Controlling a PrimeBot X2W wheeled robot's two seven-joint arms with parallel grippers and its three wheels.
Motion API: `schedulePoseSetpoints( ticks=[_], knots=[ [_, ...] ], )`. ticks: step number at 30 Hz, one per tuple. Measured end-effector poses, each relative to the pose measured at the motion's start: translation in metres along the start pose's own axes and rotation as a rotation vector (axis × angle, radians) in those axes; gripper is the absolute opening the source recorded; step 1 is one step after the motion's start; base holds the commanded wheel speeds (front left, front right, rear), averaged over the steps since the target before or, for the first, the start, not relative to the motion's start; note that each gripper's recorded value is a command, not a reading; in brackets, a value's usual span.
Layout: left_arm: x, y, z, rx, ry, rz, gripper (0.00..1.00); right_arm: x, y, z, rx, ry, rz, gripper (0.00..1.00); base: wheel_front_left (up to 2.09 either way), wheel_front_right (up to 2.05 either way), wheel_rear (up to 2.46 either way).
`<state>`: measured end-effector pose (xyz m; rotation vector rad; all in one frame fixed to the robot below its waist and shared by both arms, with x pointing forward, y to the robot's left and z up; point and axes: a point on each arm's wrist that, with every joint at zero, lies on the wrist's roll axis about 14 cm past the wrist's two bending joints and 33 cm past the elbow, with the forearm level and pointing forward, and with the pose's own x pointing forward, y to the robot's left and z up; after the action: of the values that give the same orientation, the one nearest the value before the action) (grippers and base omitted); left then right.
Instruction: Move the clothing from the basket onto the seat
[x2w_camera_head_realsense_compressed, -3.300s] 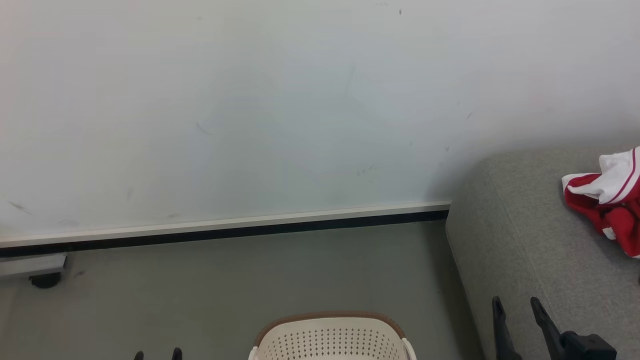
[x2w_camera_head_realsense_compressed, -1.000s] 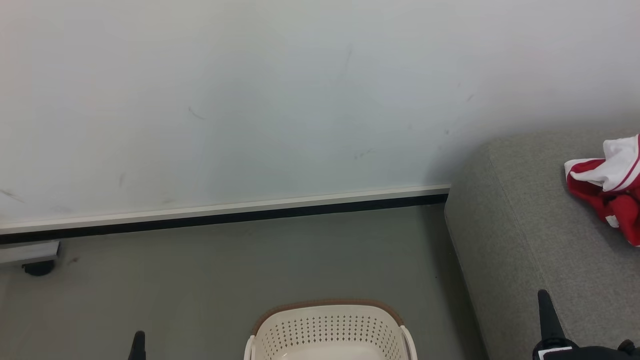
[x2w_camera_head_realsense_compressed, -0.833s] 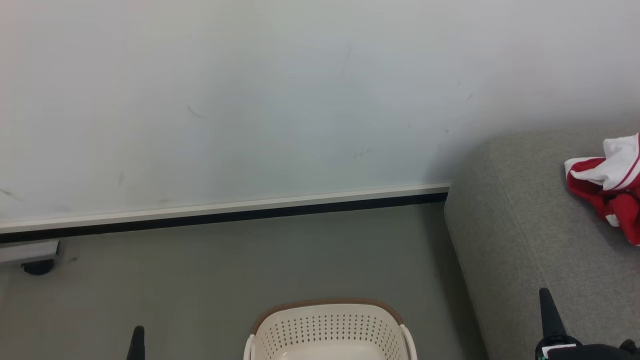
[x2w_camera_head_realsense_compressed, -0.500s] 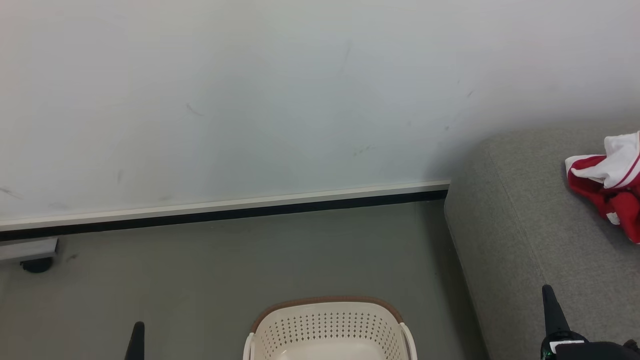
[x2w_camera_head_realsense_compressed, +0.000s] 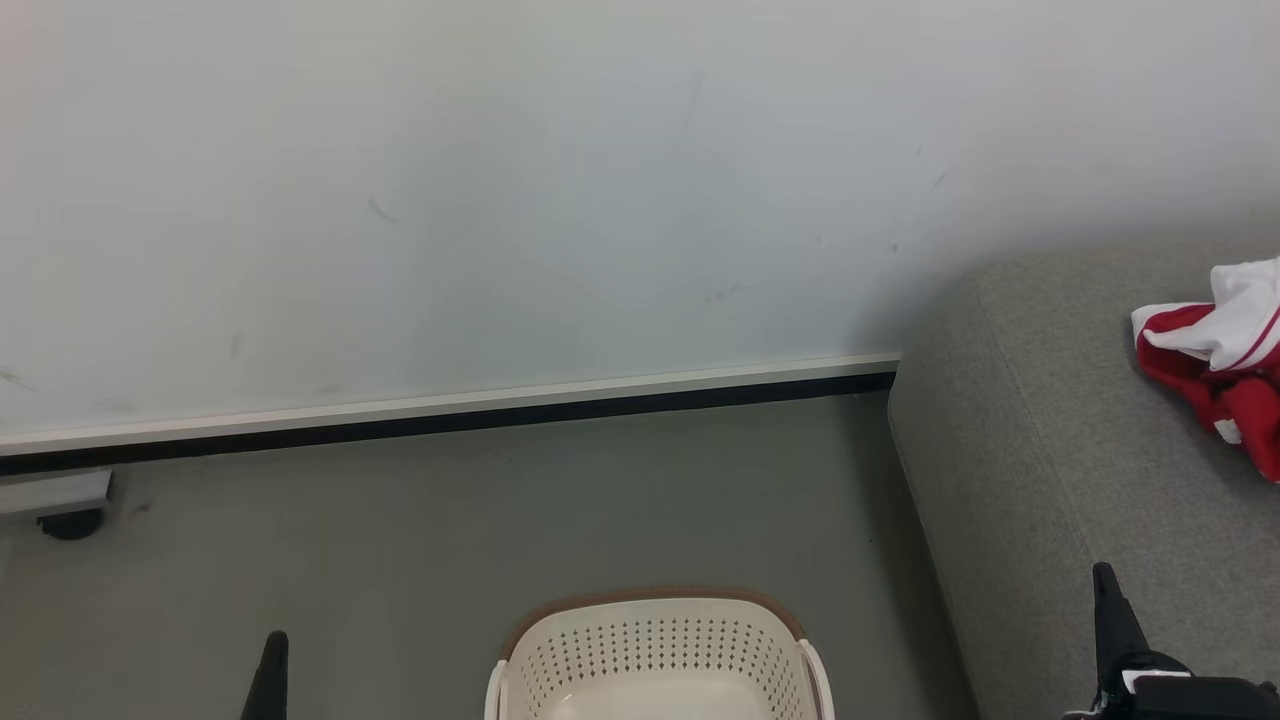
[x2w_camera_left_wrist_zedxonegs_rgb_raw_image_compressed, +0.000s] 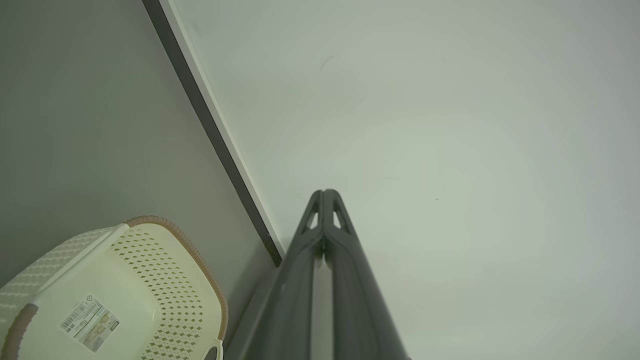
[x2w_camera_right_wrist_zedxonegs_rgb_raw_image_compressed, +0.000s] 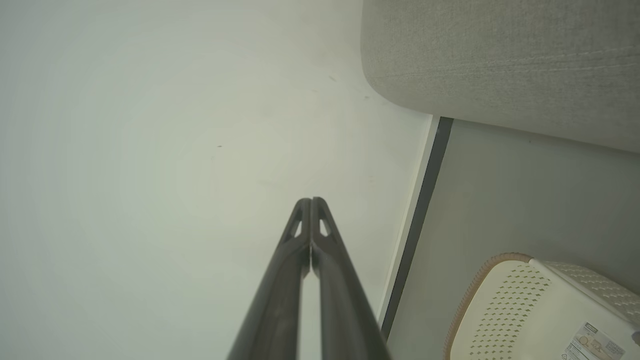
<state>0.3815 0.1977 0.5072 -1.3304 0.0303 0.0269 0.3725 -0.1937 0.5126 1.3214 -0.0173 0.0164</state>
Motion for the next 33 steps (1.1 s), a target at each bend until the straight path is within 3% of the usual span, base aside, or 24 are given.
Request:
schedulePoseSetpoints(
  ticks=[33],
  knots=[
    [0.015, -0.008, -0.002, -0.238, 0.038, -0.036, 0.0, 0.01, -0.006, 0.011, 0.255, -0.036, -0.027, 0.0, 0.0, 0.0, 0.0]
  ],
)
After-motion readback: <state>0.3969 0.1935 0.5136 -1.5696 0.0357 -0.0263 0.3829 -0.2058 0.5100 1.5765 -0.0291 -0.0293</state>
